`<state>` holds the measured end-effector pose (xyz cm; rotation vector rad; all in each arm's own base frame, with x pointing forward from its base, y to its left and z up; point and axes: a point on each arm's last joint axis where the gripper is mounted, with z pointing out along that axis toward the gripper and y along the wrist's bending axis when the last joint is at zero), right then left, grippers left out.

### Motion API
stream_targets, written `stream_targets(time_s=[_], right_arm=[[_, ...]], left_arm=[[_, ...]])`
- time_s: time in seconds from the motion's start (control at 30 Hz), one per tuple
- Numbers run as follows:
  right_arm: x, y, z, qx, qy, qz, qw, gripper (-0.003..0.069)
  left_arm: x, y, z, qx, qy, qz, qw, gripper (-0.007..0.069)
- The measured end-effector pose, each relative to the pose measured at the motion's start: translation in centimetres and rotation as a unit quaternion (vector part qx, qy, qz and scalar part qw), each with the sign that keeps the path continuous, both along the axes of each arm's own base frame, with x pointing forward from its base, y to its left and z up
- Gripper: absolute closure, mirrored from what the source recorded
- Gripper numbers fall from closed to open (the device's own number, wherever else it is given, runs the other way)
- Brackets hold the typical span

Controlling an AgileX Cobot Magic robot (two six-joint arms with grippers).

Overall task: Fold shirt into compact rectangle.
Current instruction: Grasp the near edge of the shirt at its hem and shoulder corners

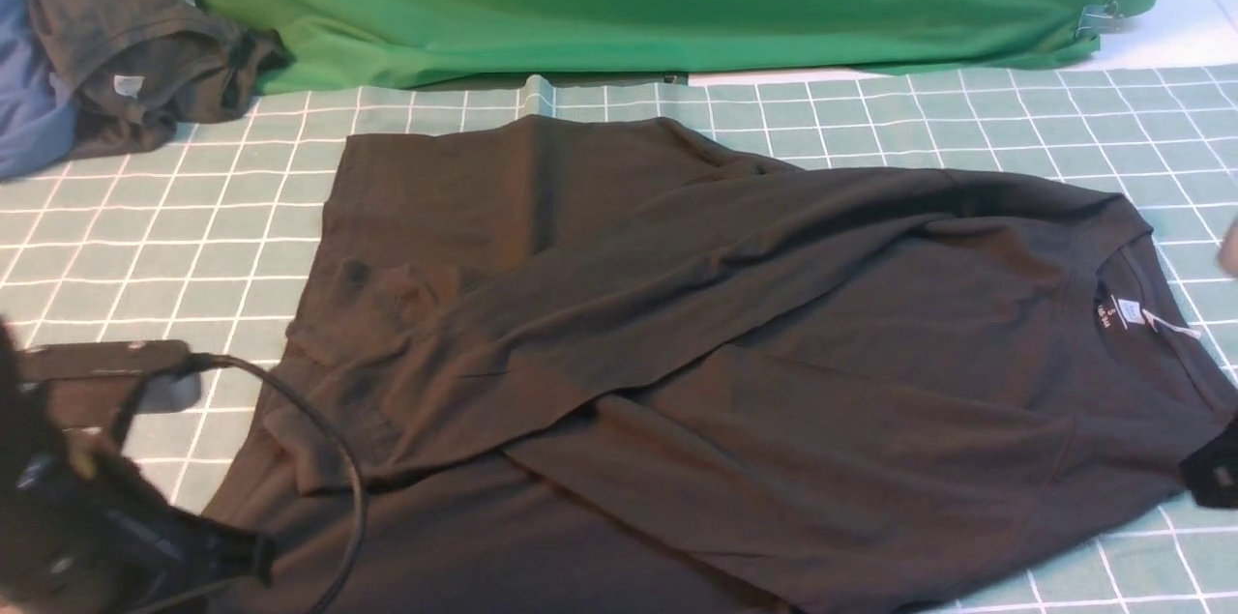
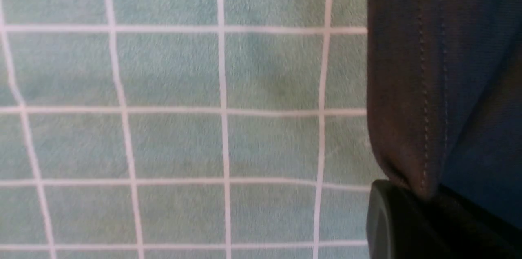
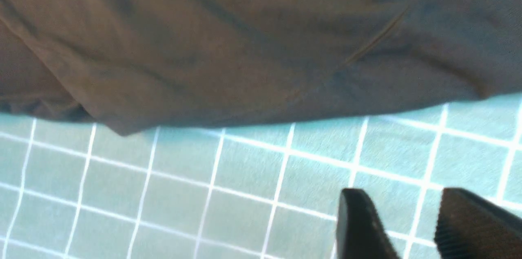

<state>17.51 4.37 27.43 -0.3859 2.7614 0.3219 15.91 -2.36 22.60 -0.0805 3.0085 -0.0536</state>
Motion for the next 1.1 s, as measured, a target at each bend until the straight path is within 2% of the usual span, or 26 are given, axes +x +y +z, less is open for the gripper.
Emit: stream_targets(time_s=[0.13,0.2,0.23,0.27,0.3,0.33,0.4,0.53,0.67,0.83,0.93,1.0,1.03,1.1], right_arm=[[0.8,0.8,-1.4,-0.006,0.013,0.017,1.000,0.0270],[1.3,1.7,-2.4,-0.016,0.016,0.047,0.999,0.0205],[1.7,2.6,-3.2,-0.030,0.020,0.076,0.996,0.0160],[1.7,2.7,-3.3,-0.033,0.020,0.080,0.996,0.0148],[2.1,3.7,-4.3,-0.061,0.023,0.121,0.990,0.0102],[2.1,3.7,-4.4,-0.062,0.026,0.121,0.990,0.0092],[2.5,5.2,-6.0,-0.111,0.036,0.185,0.976,0.0049],[2.8,6.8,-8.1,-0.143,0.054,0.236,0.960,0.0041],[3.4,8.3,-10.1,-0.150,0.051,0.260,0.952,0.0042],[3.9,8.9,-11.7,-0.157,0.051,0.273,0.948,0.0081],[4.0,9.0,-12.2,-0.159,0.056,0.274,0.947,0.0172],[4.1,9.0,-12.2,-0.158,0.053,0.276,0.947,0.0262],[4.1,9.0,-12.2,-0.158,0.052,0.275,0.947,0.0271],[4.2,9.1,-12.1,-0.157,0.047,0.276,0.947,0.0403]], left_arm=[[-1.0,0.2,1.2,-0.004,-0.034,0.000,0.999,0.0614],[-1.4,0.2,1.7,-0.006,-0.050,-0.001,0.999,0.0614],[-1.5,0.2,1.9,-0.006,-0.057,-0.001,0.998,0.0614],[-1.5,0.2,1.9,-0.006,-0.056,-0.001,0.998,0.0614],[-1.5,0.2,1.9,-0.007,-0.057,-0.001,0.998,0.0614],[-1.5,0.2,1.9,-0.007,-0.057,-0.001,0.998,0.0614],[-1.5,0.2,1.9,-0.007,-0.057,-0.001,0.998,0.0614],[-1.5,0.2,1.9,-0.007,-0.058,-0.001,0.998,0.0614],[-1.4,0.2,1.9,-0.007,-0.064,0.000,0.998,0.0614],[-1.3,0.1,1.9,-0.012,-0.072,0.001,0.997,0.0614],[-1.3,0.1,2.0,-0.015,-0.073,0.002,0.997,0.0614],[-1.2,0.1,2.0,-0.016,-0.074,0.002,0.997,0.0614],[-1.2,0.1,2.0,-0.016,-0.074,0.002,0.997,0.0614],[-1.1,0.1,2.0,-0.017,-0.084,0.003,0.996,0.0614]])
